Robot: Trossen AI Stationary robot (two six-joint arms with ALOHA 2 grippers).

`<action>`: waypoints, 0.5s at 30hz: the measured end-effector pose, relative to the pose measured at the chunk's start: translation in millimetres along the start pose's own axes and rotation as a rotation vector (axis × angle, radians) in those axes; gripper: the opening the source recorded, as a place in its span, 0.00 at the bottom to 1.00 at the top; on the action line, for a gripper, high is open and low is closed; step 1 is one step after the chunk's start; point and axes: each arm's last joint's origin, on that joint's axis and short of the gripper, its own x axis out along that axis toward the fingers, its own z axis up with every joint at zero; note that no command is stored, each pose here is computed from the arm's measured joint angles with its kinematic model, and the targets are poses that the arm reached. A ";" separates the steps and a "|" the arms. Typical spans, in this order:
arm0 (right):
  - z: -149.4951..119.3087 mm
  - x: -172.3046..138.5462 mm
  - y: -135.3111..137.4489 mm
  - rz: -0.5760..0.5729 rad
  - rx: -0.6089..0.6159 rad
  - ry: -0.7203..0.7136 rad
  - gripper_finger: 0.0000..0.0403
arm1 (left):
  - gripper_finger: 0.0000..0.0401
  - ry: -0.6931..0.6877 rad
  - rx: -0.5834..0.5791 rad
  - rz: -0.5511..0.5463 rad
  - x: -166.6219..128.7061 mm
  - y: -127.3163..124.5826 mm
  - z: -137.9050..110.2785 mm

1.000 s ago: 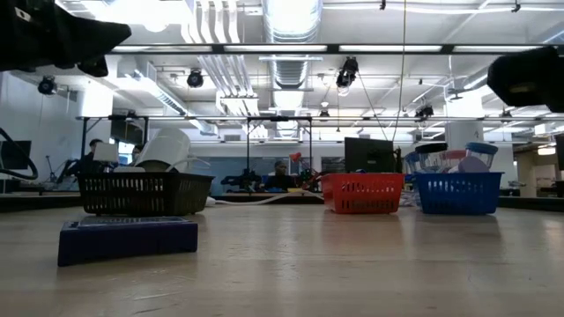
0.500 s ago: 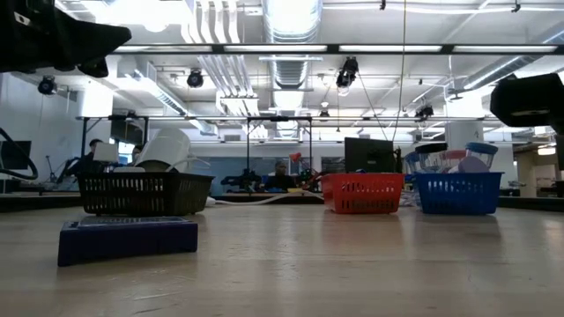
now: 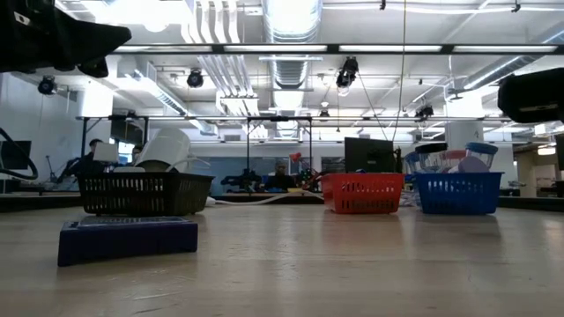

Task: Pick & Place Office items
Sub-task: Put the light blue digital clock into the black bin

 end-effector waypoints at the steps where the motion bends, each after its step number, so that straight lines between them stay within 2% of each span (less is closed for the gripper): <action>1: 0.2 1.3 0.1 0.001 0.000 0.004 0.57 | 0.04 0.000 -0.003 0.000 0.0 0.0 0.0; 6: 1.2 7.2 0.4 0.003 0.059 0.019 0.52 | 0.04 0.000 -0.008 0.000 0.0 0.0 0.0; 12: -2.5 6.5 0.5 0.019 0.081 0.034 0.38 | 0.04 0.000 -0.011 0.000 0.0 0.0 0.0; 15: -5.0 4.2 0.3 0.023 0.086 0.042 0.38 | 0.04 0.000 -0.011 0.000 0.0 0.0 0.0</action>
